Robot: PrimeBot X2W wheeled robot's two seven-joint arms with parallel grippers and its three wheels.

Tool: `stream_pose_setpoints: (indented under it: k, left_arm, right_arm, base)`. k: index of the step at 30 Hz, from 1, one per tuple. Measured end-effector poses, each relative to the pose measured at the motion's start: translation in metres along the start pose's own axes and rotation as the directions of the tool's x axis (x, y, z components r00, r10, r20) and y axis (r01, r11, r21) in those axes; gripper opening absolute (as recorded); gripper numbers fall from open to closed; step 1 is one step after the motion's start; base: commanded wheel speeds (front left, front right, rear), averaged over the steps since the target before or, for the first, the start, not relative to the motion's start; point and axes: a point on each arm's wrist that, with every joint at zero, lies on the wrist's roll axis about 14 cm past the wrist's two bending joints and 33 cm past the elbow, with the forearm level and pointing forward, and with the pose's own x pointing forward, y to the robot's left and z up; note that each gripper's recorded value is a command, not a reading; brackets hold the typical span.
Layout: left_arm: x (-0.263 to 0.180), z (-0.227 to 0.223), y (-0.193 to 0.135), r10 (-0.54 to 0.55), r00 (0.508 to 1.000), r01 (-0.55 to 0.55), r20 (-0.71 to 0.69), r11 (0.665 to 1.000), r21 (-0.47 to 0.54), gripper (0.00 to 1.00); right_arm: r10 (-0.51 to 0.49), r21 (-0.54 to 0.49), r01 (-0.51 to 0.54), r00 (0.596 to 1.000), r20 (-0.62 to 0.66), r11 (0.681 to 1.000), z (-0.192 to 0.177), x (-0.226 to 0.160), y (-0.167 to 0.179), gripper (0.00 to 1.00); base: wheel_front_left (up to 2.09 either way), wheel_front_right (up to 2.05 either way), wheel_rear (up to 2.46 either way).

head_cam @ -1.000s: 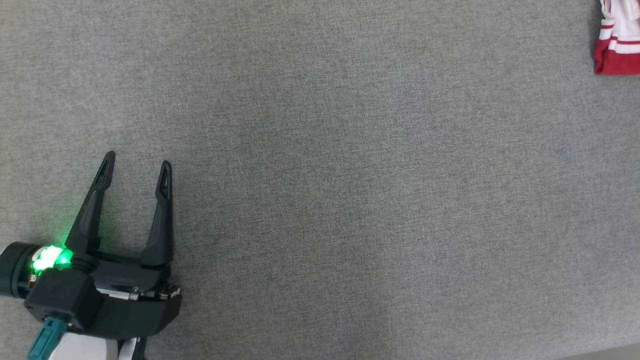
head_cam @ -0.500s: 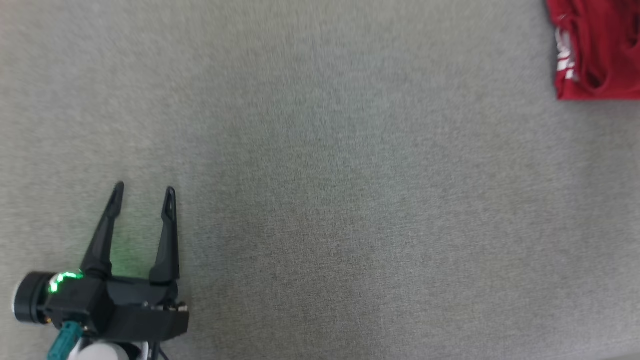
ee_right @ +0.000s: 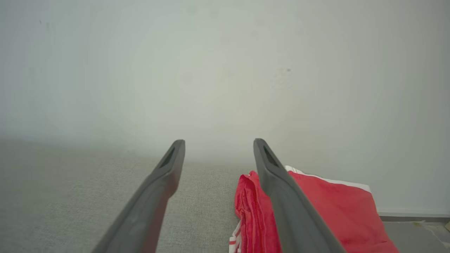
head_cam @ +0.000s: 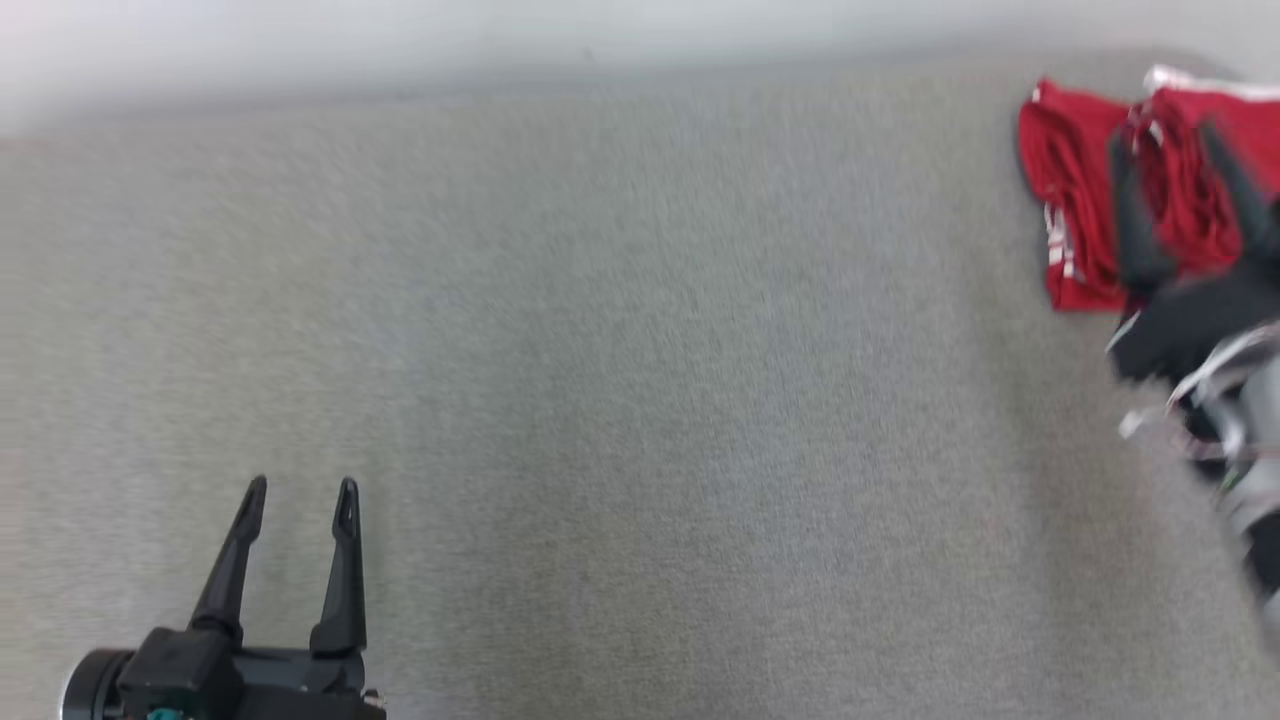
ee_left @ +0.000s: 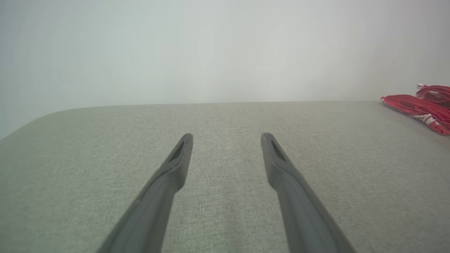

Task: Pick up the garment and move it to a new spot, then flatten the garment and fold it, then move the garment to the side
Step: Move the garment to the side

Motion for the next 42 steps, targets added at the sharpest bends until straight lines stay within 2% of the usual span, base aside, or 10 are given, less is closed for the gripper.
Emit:
stream_pose_setpoints:
  k: [9, 16, 28, 42]
  left_arm:
    - [-0.032, 0.025, 0.012, 0.052, 0.998, -0.053, 0.046, 0.998, 0.018, 1.00]
    - [-0.048, 0.038, 0.014, 0.075, 0.994, -0.077, 0.080, 0.997, 0.019, 1.00]
    - [-0.064, 0.049, 0.015, 0.089, 0.990, -0.091, 0.109, 0.996, 0.019, 1.00]
    - [-0.073, 0.045, 0.023, 0.122, 0.988, -0.124, 0.097, 0.992, 0.007, 1.00]
  right_arm:
    - [0.055, 0.093, -0.056, 0.998, 0.015, 0.994, -0.010, -0.049, 0.048, 1.00]
    - [0.078, 0.147, -0.082, 0.996, 0.034, 0.986, -0.012, -0.082, 0.070, 1.00]
    - [0.052, 0.242, -0.058, 0.998, 0.031, 0.968, -0.022, -0.133, 0.085, 1.00]
    - [0.031, 0.277, -0.037, 0.999, 0.026, 0.960, -0.028, -0.156, 0.100, 1.00]
  base:
    - [0.00, 0.00, 0.00]
    - [0.00, 0.00, 0.00]
    - [0.00, 0.00, 0.00]
    - [0.00, 0.00, 0.00]
